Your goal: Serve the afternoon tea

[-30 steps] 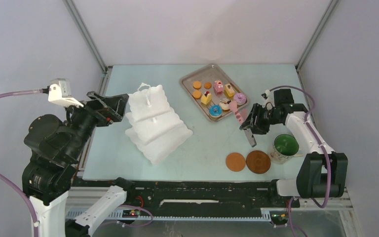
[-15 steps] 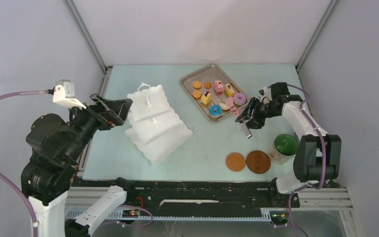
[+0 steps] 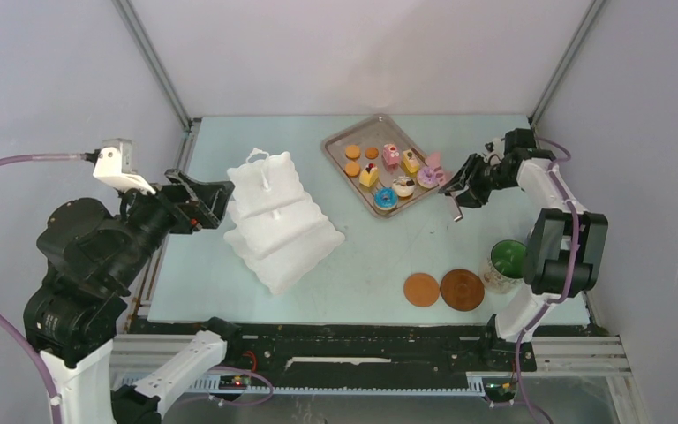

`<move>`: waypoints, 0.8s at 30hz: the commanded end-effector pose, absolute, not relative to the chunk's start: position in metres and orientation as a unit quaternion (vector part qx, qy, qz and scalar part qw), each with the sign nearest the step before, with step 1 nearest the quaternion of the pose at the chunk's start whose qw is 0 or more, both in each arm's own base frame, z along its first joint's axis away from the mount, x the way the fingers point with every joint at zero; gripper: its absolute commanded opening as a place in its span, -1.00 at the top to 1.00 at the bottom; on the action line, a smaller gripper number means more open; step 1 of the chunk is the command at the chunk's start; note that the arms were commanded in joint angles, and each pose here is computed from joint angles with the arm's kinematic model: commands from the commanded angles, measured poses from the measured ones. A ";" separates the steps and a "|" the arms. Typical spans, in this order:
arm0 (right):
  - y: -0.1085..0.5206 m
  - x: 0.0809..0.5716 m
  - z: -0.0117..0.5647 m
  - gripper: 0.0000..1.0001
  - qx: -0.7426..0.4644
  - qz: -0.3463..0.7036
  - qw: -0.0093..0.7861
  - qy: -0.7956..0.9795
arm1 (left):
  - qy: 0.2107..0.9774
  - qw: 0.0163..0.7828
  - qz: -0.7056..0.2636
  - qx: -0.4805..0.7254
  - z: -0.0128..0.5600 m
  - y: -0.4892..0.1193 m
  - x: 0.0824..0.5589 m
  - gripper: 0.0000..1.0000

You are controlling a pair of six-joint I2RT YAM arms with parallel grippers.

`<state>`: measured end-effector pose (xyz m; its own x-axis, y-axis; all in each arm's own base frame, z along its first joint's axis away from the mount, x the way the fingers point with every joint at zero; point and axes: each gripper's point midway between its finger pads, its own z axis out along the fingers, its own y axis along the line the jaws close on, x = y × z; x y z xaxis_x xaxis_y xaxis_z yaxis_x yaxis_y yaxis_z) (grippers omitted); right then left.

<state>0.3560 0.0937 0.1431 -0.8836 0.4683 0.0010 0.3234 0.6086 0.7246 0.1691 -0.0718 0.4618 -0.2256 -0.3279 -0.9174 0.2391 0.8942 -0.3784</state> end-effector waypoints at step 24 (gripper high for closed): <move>0.069 0.383 0.104 0.10 0.175 0.311 0.066 0.932 | 0.753 0.624 -0.208 -0.012 0.466 -0.076 0.186 -0.88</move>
<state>0.3749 0.0641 0.1034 -0.9167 0.3995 0.0116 0.3250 0.7280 0.6036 0.1851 -0.0732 0.4594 -0.2394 -0.2719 -0.9321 0.2219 0.9193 -0.3251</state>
